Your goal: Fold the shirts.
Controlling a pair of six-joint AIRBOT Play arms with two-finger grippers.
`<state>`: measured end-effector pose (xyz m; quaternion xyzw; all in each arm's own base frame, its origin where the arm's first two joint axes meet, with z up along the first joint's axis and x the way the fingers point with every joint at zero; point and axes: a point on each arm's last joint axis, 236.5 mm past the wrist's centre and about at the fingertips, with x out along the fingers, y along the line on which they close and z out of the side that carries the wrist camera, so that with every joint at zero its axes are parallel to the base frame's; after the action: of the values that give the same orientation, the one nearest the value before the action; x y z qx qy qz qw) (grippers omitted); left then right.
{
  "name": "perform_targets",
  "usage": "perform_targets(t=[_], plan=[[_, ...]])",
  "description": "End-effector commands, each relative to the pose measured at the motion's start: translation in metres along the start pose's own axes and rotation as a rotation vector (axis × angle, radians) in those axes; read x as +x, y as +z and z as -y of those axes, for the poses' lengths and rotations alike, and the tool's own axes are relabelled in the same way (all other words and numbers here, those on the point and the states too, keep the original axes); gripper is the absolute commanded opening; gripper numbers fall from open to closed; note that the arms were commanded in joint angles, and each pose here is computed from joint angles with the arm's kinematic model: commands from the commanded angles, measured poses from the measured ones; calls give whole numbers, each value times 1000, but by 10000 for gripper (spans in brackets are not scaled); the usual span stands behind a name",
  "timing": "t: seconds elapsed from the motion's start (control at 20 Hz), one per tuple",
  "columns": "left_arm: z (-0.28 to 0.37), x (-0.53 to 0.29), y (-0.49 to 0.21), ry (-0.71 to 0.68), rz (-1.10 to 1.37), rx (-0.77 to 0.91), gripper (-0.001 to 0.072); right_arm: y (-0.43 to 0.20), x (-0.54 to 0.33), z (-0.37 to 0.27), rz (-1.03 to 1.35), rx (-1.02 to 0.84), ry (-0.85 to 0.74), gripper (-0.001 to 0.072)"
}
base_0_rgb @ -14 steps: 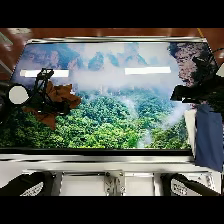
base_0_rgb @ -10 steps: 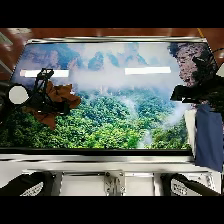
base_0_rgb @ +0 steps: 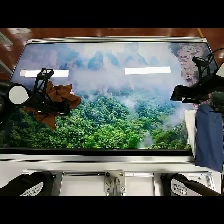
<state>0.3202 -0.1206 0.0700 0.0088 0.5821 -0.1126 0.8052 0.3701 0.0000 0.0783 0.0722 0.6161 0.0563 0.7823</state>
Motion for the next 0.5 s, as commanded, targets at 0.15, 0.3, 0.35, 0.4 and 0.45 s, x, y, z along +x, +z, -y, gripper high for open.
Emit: perform_targets(t=[0.15,0.3,0.35,0.4,0.45], plan=[[0,0,0,-1,1,-1,705,20,-1,-5,84,4,20,637],[10,0,8,-44,35,-12,705,21,-1,-6,90,4,25,637],[17,-1,8,-71,33,-19,704,19,-1,-6,81,4,26,637],[17,2,14,-73,52,-11,704,19,-1,-7,78,4,27,637],[10,5,21,-50,75,-13,704,19,-1,-7,79,4,27,637]])
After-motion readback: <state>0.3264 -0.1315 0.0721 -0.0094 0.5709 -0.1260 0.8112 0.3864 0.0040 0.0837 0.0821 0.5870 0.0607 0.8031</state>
